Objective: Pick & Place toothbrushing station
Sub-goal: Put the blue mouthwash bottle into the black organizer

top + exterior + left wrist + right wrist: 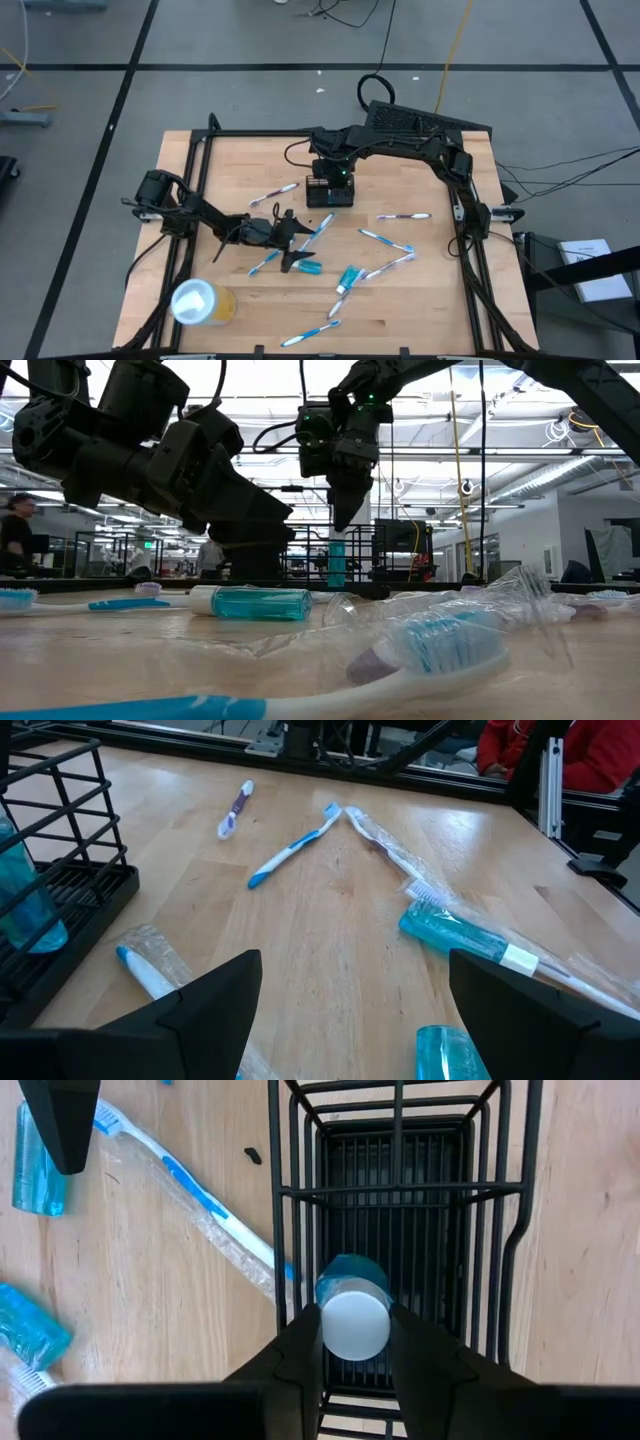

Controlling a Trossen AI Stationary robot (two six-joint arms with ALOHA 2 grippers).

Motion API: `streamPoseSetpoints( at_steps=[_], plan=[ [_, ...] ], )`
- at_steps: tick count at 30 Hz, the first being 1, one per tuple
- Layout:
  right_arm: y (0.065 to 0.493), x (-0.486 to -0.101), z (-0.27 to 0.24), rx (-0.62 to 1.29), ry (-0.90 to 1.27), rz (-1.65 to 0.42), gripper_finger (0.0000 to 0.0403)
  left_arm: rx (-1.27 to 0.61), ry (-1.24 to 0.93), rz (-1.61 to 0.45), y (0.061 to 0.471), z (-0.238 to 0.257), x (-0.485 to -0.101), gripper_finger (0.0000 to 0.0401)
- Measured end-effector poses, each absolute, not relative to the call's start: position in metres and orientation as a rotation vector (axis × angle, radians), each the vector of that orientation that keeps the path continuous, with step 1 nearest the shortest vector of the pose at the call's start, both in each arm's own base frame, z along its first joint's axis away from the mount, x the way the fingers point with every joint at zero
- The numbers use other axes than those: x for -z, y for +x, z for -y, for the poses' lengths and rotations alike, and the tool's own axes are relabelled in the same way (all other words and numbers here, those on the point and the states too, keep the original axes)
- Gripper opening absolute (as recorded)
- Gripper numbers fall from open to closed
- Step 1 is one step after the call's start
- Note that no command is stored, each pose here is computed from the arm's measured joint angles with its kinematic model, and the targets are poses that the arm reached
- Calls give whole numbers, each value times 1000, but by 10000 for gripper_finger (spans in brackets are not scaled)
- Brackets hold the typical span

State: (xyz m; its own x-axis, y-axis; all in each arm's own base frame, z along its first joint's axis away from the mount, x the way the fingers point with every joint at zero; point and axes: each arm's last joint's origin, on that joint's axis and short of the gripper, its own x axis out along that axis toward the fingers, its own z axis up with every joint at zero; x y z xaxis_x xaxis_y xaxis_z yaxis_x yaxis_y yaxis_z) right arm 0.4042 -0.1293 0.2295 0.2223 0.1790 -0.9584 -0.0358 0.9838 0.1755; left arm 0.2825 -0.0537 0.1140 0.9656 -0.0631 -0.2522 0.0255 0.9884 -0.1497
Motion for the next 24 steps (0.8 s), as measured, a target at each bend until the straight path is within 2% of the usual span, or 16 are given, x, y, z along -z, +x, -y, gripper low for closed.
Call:
streamPoseSetpoints(
  at_steps=[6, 11, 18, 24],
  plan=[
    [405, -229, 130, -130, 143, -1340, 81, 45, -146, -259, 282, 54, -114, 326],
    [405, -229, 129, -119, 156, -1343, 100, 46, -146, -260, 282, 54, -114, 326],
    [404, -229, 129, -120, 159, -1346, 95, 46, -146, -260, 282, 54, -114, 326],
    [404, -227, 129, -117, 170, -1356, 124, 49, -147, -261, 282, 54, -114, 326]
  ],
)
